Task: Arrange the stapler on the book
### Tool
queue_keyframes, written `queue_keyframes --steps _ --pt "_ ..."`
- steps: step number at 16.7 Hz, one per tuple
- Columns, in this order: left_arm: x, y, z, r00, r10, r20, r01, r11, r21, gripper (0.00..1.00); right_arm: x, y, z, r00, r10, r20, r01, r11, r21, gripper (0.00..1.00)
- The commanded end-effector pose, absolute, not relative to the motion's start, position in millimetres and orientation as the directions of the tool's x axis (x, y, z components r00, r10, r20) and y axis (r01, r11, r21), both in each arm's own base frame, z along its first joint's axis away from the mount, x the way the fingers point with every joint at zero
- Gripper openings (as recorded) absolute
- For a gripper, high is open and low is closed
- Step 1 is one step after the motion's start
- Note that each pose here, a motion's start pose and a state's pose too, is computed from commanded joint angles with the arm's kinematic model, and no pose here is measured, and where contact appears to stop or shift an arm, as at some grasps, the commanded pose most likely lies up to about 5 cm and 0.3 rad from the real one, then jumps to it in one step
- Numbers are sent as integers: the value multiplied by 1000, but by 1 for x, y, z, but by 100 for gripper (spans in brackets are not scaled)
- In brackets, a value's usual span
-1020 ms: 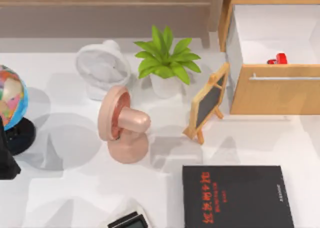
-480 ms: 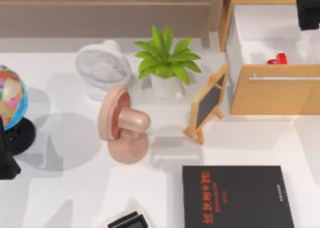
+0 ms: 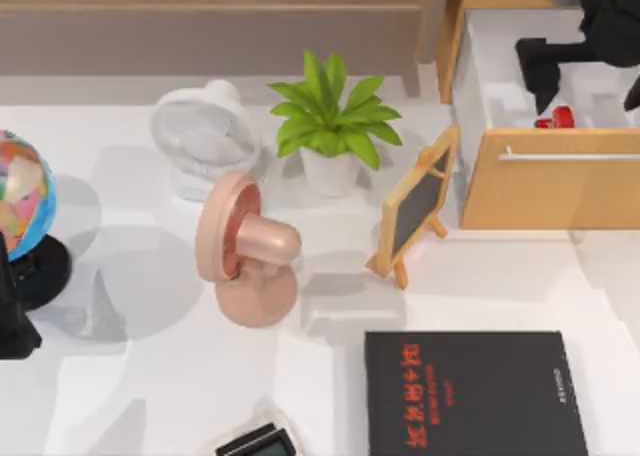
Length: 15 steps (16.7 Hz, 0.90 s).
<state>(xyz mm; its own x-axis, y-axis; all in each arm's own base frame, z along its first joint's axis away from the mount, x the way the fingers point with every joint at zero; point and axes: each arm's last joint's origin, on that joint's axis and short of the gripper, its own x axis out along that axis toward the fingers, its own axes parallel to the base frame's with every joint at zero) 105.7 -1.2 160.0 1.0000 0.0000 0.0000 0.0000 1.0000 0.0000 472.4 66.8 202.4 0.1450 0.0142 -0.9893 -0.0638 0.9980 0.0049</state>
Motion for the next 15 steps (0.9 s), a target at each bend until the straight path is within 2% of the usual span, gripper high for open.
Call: queue_keyframes --steps 3,10,15 --pt "106 -1 160 1000 0 0 0 1000 0 100 482 70 187 102 10 -995 -63 998 3 100" --pt "106 -1 160 1000 0 0 0 1000 0 100 483 67 186 99 9 -995 -58 998 3 100" --pt "106 -1 160 1000 0 0 0 1000 0 100 456 79 237 103 8 -995 -61 998 1 100"
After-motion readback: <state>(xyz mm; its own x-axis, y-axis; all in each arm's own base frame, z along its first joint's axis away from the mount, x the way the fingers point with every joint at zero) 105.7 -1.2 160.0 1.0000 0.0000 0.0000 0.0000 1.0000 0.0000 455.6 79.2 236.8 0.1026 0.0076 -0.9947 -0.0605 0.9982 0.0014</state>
